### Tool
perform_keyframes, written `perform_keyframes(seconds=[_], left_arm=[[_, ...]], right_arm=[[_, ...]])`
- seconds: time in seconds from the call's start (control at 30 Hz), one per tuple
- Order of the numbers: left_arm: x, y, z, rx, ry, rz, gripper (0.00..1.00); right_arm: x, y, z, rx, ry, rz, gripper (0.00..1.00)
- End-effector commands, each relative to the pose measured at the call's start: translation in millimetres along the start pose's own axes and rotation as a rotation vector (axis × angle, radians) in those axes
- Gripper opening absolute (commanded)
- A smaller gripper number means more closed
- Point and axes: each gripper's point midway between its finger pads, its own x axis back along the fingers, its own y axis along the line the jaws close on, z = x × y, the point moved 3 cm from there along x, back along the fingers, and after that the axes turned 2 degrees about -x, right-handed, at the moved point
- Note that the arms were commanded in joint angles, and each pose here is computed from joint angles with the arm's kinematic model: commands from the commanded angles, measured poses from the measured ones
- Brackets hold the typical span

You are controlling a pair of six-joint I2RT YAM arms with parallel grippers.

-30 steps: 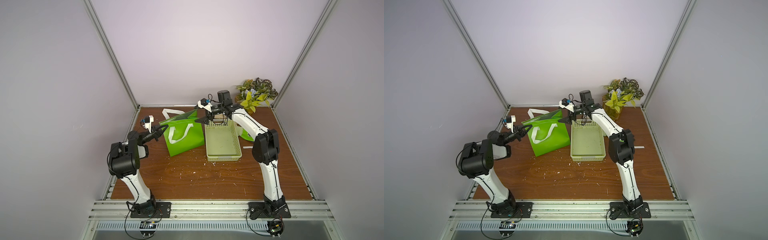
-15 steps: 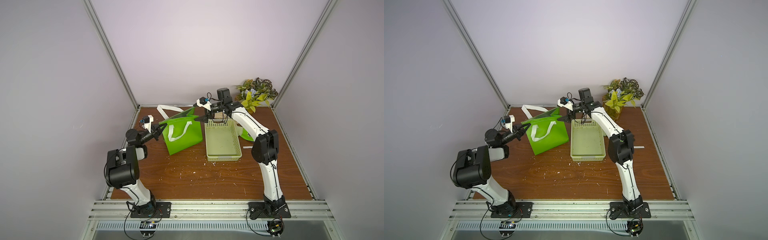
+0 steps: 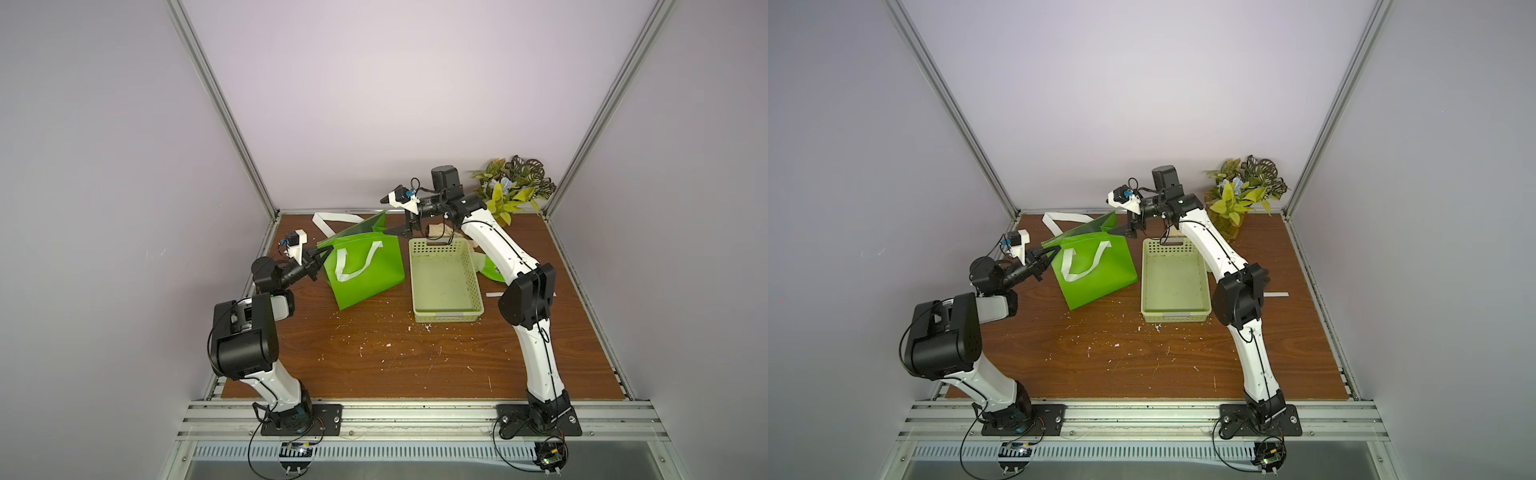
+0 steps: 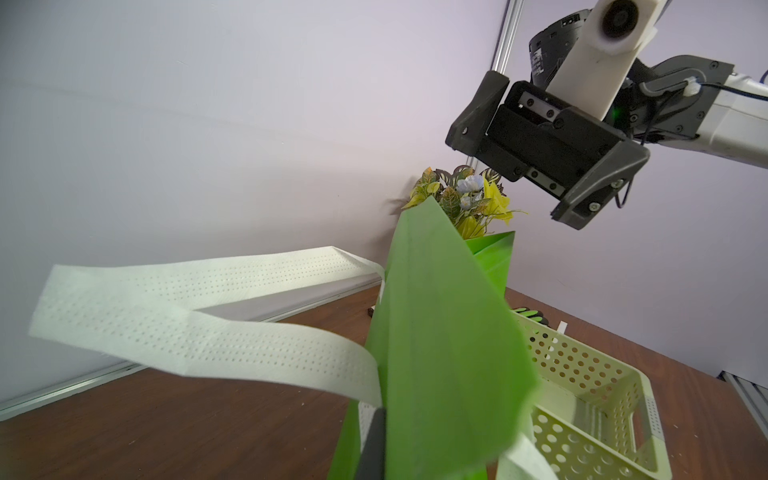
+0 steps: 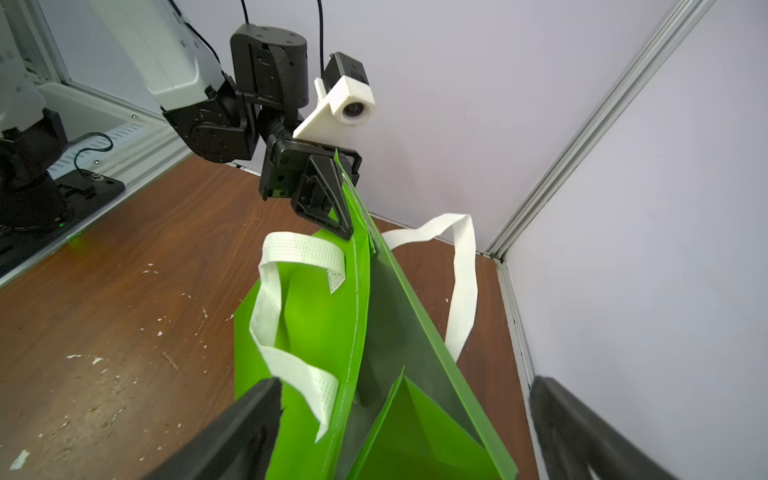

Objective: Place the ice pack in the delivery bag
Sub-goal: Seal the delivery bag at the center of the board.

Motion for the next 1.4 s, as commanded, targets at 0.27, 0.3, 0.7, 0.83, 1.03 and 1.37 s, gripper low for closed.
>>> perform_keyframes(seconds=[0.27,0.3,0.7,0.83,1.03,1.37], left_arm=[[-0.4,2.4,-4.7,-0.035,-0.016,-0.025,0.00],[-0.7,2.0,-5.0,-0.037,-0.016,-0.024,0.00],[-1.6,-0.1,-5.9,-0.044,-0.015,-0.013,0.00],[-1.6,1.9,-4.9,-0.037,-0.015,-0.018,0.00],[-2.9,2.4,-5.4,-0.042,-0.017,-0.018,0.00],[-5.3,4.3,-3.6,-0.039,-0.014,-0.015,0.00]], right_arm=[[-42.1,16.6,-25.5,0.094,0.000,-0.016,0.90],[-45.8,17.5,-23.5,0.111,0.012,-0.009,0.96],[-56.7,0.6,14.0,0.155,0.159,0.091,0.95],[-54.2,6.7,15.9,0.165,0.185,0.068,0.82],[-55.7,3.2,25.5,0.206,0.243,0.107,0.74],[-61.1,-10.2,29.2,0.247,0.275,0.183,0.59]])
